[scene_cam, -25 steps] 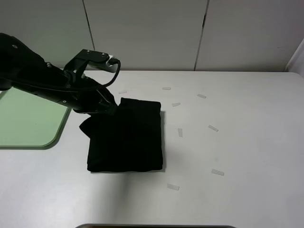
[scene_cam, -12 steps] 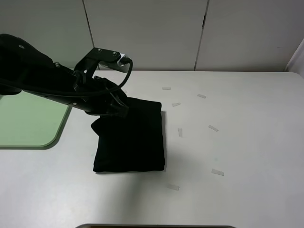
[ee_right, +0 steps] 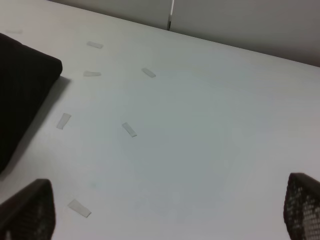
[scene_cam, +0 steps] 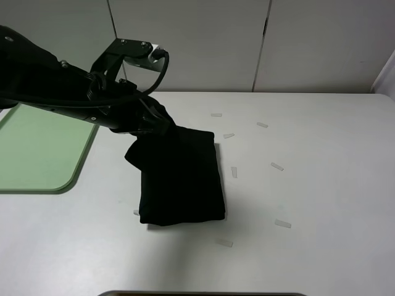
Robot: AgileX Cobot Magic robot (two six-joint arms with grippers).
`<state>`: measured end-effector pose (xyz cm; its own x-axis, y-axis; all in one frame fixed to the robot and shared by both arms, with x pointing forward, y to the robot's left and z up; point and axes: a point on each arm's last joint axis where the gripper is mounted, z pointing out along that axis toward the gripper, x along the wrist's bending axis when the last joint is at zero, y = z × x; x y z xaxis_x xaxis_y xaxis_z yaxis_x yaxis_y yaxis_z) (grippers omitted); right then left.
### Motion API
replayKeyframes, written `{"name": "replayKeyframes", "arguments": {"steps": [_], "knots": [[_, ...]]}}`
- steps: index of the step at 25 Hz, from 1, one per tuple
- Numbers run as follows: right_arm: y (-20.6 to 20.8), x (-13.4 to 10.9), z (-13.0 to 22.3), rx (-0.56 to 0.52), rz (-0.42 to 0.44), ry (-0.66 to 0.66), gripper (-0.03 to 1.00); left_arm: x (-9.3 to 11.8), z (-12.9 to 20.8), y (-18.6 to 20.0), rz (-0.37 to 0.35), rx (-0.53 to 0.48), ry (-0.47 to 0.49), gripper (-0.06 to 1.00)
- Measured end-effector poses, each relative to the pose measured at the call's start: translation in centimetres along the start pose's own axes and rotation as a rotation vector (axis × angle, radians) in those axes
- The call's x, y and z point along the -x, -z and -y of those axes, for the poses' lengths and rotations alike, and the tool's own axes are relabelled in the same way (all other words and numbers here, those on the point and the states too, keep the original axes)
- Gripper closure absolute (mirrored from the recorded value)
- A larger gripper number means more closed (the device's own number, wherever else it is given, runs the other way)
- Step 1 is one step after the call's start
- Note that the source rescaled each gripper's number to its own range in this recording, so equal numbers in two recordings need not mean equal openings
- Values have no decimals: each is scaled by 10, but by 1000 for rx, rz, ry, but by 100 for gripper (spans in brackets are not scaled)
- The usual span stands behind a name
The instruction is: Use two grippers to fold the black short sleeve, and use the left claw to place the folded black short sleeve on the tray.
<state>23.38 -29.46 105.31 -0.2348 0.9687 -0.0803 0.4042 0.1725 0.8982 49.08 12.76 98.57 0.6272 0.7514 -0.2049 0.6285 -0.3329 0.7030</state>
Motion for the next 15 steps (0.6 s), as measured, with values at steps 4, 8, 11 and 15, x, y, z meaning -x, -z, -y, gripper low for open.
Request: {"name": "replayKeyframes", "arguments": {"steps": [4, 8, 11, 15], "knots": [[0, 0, 0, 0, 0, 0, -3, -3, 3, -8, -6, -17, 28, 90], [0, 0, 0, 0, 0, 0, -3, -8, 9, -26, -12, -54, 93, 90], [0, 0, 0, 0, 0, 0, -3, -9, 3, -38, -7, -53, 121, 90], [0, 0, 0, 0, 0, 0, -3, -9, -3, -51, 20, -63, 132, 90]]}}
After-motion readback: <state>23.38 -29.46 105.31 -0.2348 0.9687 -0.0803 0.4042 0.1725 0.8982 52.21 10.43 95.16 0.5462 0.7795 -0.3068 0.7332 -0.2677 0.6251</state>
